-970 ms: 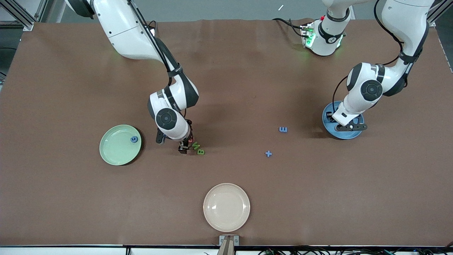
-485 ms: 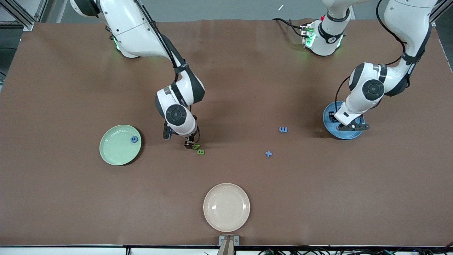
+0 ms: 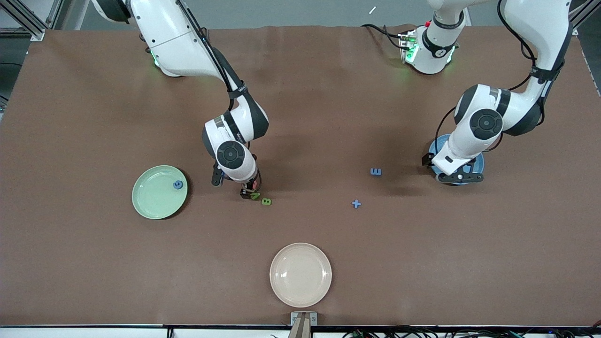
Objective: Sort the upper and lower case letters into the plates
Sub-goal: 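Drop the d into the blue plate while the right gripper lowers to Q, then grasp the pink Q with the right gripper while the left gripper grasps blue m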
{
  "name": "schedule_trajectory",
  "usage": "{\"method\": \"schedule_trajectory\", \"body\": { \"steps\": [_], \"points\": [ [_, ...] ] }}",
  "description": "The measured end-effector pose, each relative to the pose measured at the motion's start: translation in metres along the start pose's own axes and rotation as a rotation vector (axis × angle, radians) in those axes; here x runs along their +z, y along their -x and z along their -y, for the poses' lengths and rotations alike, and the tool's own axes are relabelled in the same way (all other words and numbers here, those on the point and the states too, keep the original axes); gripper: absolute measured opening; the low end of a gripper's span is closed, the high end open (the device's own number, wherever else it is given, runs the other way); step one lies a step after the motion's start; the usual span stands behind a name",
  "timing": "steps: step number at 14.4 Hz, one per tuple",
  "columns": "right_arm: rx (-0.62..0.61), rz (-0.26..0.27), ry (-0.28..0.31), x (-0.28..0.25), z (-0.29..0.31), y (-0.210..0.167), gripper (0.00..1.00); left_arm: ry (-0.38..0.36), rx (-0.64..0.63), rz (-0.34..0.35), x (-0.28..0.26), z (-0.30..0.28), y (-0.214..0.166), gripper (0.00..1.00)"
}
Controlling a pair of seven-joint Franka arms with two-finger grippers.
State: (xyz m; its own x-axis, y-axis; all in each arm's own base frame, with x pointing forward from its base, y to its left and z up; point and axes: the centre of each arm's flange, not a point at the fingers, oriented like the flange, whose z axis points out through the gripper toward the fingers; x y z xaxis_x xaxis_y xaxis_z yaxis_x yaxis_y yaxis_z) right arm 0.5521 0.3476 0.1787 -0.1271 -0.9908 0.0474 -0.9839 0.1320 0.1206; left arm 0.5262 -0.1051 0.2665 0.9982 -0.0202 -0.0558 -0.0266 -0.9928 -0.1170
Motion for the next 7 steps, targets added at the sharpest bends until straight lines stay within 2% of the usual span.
{"method": "schedule_trajectory", "body": {
  "steps": [3,7],
  "points": [
    [0.0,-0.009,-0.013,0.0,0.006,-0.006,0.97,0.027,-0.065,-0.009,-0.022,-0.046,-0.007,1.0],
    [0.013,0.019,-0.063,-0.001,0.018,-0.013,0.97,0.071,-0.092,0.034,-0.002,-0.104,-0.005,1.0]
  ]
}}
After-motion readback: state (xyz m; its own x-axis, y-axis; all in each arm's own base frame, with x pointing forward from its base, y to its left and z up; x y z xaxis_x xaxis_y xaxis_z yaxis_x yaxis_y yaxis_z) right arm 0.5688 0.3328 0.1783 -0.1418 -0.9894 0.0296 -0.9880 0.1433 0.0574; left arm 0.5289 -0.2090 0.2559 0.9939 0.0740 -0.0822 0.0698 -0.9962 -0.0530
